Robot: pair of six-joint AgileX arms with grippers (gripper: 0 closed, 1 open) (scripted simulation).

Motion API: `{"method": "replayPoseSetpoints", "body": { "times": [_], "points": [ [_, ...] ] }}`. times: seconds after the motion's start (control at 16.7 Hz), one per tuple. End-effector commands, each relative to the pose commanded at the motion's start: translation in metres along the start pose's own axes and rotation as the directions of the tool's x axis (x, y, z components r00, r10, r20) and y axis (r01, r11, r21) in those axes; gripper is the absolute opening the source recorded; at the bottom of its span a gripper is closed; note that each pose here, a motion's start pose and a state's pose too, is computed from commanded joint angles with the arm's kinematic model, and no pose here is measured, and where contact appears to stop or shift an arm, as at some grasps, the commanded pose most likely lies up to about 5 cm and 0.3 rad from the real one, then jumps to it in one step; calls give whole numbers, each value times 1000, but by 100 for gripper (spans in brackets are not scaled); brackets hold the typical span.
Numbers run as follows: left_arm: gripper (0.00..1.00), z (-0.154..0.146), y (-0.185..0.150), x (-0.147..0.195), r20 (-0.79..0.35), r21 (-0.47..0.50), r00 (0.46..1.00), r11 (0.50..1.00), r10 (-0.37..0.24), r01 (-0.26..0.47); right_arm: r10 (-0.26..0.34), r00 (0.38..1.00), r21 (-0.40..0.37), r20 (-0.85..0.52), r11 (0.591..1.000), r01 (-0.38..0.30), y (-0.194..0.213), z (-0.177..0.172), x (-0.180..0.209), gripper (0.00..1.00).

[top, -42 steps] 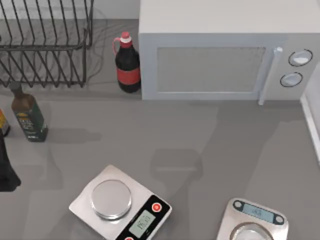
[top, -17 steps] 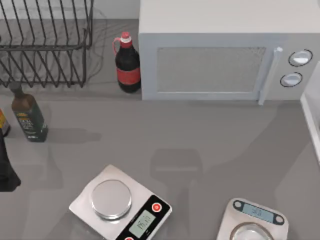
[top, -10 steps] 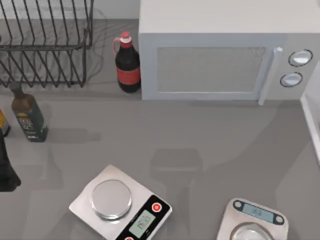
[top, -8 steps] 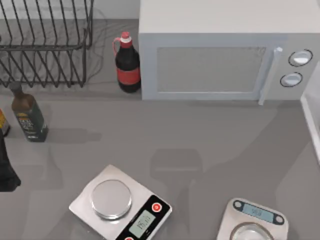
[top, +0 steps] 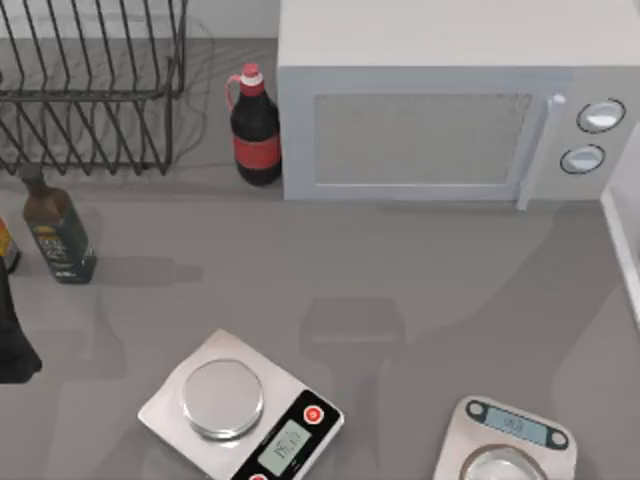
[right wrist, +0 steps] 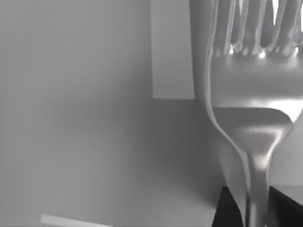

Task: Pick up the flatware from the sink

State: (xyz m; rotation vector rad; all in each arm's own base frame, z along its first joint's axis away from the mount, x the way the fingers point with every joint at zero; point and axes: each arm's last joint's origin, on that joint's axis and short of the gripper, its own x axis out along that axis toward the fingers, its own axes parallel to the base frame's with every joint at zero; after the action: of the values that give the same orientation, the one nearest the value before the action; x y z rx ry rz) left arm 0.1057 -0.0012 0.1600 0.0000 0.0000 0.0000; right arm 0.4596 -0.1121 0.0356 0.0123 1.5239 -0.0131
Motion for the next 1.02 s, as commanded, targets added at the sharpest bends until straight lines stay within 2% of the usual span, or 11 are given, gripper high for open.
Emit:
{"method": "replayPoseSetpoints", "body": {
  "times": [0.18, 0.66, 1.02],
  "points": [
    [100, 0, 0, 0, 0, 0, 1000, 1000, 0, 0, -1, 1000, 0, 6, 1000, 1, -2, 6, -23, 0],
    [100, 0, 0, 0, 0, 0, 1000, 1000, 0, 0, 2, 1000, 0, -7, 1000, -2, 0, 7, -142, 0],
    [100, 0, 0, 0, 0, 0, 1000, 1000, 0, 0, 1, 1000, 1, -2, 1000, -1, 1, 7, -148, 0]
  ]
}}
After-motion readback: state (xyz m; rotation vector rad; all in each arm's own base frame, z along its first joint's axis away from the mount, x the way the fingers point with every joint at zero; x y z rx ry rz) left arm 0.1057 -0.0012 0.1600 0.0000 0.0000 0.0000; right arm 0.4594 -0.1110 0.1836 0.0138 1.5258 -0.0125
